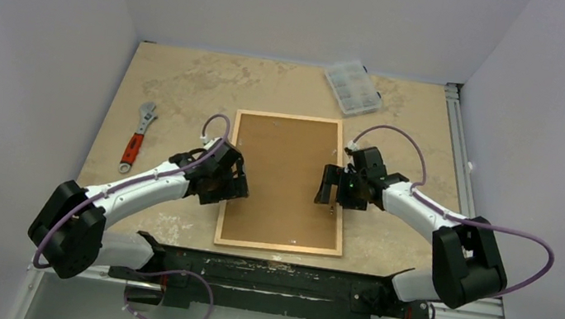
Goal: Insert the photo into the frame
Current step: Install the photo frame at the center of the board.
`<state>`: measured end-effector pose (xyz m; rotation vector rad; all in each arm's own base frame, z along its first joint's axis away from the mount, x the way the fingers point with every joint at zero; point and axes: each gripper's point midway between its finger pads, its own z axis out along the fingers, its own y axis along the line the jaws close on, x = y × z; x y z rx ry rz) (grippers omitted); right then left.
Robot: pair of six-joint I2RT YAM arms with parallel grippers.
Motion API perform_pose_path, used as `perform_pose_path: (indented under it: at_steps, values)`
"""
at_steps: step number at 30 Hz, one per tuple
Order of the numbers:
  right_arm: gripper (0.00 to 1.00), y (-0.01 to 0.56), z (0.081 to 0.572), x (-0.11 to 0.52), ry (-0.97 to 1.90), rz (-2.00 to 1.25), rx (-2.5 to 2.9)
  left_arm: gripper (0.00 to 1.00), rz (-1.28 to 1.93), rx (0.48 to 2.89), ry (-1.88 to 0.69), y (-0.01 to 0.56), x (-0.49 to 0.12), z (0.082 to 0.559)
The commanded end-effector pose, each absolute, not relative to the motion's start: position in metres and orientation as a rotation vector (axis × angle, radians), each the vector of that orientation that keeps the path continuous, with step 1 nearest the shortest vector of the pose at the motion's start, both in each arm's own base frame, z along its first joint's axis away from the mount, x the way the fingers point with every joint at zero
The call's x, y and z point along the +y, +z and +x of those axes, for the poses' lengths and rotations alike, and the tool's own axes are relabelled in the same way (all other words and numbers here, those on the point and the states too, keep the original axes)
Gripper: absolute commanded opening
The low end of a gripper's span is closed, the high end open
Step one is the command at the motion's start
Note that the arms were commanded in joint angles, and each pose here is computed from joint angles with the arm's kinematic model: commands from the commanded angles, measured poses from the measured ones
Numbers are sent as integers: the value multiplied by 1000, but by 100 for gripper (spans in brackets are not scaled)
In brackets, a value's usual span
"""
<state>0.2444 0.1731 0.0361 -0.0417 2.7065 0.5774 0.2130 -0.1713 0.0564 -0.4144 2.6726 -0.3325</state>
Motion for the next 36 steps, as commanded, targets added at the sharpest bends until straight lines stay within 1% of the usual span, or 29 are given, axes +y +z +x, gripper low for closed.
perform_pose_path:
  at_steps: [1, 5, 10, 14, 18, 24, 26, 30, 33, 35, 36]
  values:
    - [88, 26, 222, 185, 646, -75, 2801, 81, -436, 2668, -369, 55, -169, 213]
    - [87, 31, 228, 199, 630, -137, 2803, 81, -453, 2680, -253, 49, -151, 208]
    - [86, 33, 231, 194, 488, -146, 2807, 81, -460, 2694, -79, 45, -126, 201]
    - [85, 35, 231, 178, 379, -134, 2791, 81, -468, 2697, -46, 40, -119, 199]
    - [81, 26, 227, 166, 298, -141, 2803, 81, -473, 2705, -38, 36, -117, 199]
    - [67, 6, 225, 162, 244, -129, 2839, 81, -471, 2707, -17, 34, -113, 197]
    - [60, 3, 226, 162, 234, -130, 2844, 81, -474, 2703, -25, 33, -113, 197]
    - [43, 1, 227, 159, 206, -129, 2845, 81, -471, 2697, -27, 34, -113, 197]
    - [24, 2, 227, 159, 205, -132, 2843, 81, -472, 2692, -37, 35, -114, 198]
    - [18, 3, 227, 159, 208, -134, 2836, 81, -477, 2690, -40, 36, -113, 199]
    - [12, 4, 227, 159, 210, -140, 2836, 81, -482, 2689, -44, 37, -113, 199]
